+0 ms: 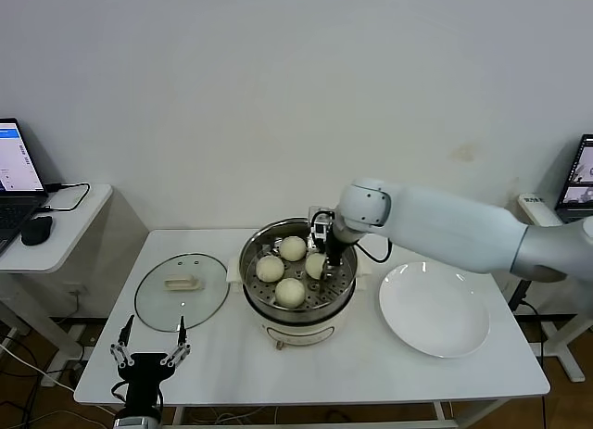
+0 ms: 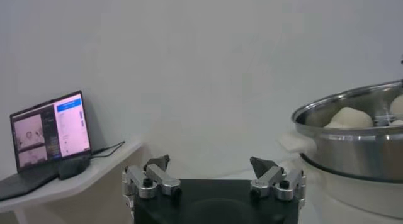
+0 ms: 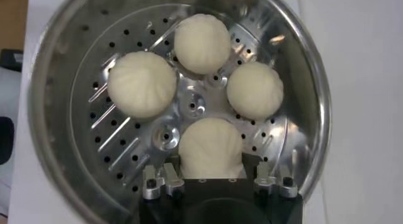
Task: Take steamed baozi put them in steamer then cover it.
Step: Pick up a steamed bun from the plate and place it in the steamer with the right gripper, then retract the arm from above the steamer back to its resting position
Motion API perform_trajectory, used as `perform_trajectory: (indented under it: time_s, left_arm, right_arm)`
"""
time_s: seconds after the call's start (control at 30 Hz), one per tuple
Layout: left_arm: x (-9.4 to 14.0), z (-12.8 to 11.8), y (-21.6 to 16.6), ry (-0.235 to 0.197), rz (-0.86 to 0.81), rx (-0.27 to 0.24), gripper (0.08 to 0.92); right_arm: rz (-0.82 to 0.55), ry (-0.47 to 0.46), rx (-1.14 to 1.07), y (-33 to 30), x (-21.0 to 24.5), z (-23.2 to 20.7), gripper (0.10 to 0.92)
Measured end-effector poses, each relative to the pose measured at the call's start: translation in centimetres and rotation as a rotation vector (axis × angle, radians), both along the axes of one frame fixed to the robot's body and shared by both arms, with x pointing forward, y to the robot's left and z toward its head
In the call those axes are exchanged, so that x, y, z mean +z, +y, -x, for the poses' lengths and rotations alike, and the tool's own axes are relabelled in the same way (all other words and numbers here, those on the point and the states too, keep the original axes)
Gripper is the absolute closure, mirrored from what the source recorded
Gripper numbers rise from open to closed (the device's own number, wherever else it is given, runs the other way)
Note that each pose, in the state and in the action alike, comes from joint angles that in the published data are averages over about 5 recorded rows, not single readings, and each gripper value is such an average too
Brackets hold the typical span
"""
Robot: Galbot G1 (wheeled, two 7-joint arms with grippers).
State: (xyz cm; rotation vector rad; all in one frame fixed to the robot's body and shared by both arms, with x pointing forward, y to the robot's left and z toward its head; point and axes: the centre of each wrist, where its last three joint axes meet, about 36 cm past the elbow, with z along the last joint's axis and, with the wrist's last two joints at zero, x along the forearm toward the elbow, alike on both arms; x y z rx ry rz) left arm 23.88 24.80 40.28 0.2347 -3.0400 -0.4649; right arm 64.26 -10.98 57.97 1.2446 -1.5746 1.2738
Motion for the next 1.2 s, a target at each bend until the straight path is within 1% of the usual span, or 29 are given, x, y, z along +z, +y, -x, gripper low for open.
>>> perform_trajectory:
  time_s: [0.13,0.2,0.37,0.47,0.77,0.97,1.2]
  left_arm:
    - [0.0,0.0,0.0,0.000,0.000,0.001,0.177]
    - [0.0,0.0,0.0,0.000,0.000,0.001,0.177]
    - [0.0,0.0,0.0,0.000,0.000,0.000,0.177]
    - [0.0,0.0,0.0,-0.001,-0.001,-0.002,0.177]
    - [0.0,-0.2,-0.2,-0.004,0.001,-0.015,0.177]
    - [-0.1,-0.3,-0.4,-0.001,0.002,-0.023,0.177]
    - [-0.6,-0.3,-0.8,0.007,0.001,-0.029,0.177]
  right_arm:
    - [0.003,-0.005,-0.004,0.3,-0.3,0.0,0.402]
    - [0.004,-0.009,-0.006,0.3,-0.2,0.0,0.383]
    - [-0.001,-0.010,-0.007,0.1,0.4,0.1,0.258]
    - [-0.012,-0.013,-0.007,-0.4,1.5,0.3,0.211]
    - [-0.080,-0.037,-0.019,-4.3,4.4,1.9,0.199]
    - [-0.192,-0.114,-0.072,-9.2,4.3,4.6,0.200]
    - [-0.426,-0.280,-0.157,-14.5,1.8,9.4,0.200]
